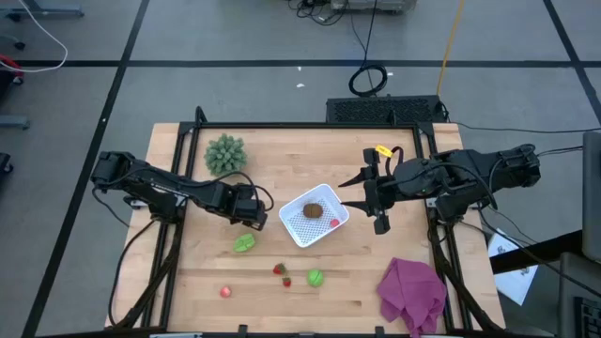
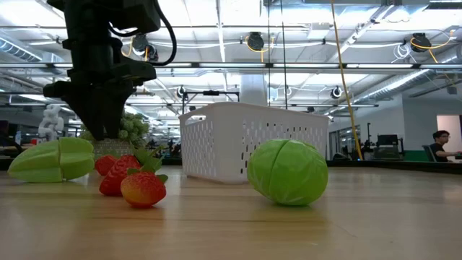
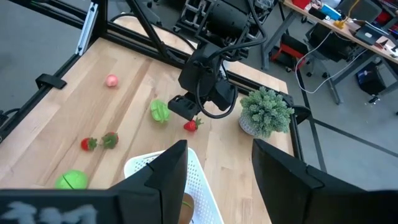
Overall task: Pick and placing Produce into tupperware
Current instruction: Put the top strawberry into the white bin
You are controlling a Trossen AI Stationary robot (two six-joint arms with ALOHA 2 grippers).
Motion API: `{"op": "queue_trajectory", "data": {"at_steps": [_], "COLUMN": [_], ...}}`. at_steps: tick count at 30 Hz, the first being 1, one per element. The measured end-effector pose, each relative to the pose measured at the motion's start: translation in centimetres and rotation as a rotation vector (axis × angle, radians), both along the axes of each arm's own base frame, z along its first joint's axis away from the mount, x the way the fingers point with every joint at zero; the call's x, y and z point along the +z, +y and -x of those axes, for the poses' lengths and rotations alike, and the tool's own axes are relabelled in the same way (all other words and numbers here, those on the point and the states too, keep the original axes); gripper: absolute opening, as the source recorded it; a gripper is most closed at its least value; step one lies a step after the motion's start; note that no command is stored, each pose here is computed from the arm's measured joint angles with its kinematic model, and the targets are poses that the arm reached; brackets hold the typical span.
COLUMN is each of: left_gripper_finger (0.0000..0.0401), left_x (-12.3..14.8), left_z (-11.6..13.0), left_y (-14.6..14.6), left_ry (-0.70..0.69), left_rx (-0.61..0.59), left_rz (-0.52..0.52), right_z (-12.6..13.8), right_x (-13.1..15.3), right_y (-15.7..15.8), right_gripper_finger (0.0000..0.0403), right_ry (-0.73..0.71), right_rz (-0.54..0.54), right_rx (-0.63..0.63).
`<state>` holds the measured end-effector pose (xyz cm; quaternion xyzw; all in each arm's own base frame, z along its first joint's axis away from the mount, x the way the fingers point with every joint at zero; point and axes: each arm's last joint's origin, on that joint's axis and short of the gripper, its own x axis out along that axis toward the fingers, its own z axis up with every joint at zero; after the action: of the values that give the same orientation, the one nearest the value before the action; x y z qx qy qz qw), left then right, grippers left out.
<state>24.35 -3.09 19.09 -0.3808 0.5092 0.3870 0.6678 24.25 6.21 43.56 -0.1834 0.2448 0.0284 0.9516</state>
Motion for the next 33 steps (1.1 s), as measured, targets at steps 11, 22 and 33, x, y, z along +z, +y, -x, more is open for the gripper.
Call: {"op": "queue_trajectory", "data": {"at_steps": [11,22,33], "left_gripper_finger": [0.0232,0.0247,0.0244], "left_x": [0.0,-1.2,-3.4], "left_z": [0.0,-0.2,-1.3], "left_y": [0.0,0.0,0.0], "left_ry": [-0.002,0.006,0.036], "left_rx": [0.058,0.082,0.071], "left_rz": [0.022,0.023,0.024], "right_z": [0.0,0.0,0.0], "right_x": [0.0,0.0,0.0], "right_y": [0.0,0.0,0.0], "right_gripper_finger": [0.0171,0.0171,0.0171], "right_ry": [0.000,0.005,0.004], "right_rz": [0.000,0.001,0.014], "right_rx": [0.000,0.001,0.008]}}
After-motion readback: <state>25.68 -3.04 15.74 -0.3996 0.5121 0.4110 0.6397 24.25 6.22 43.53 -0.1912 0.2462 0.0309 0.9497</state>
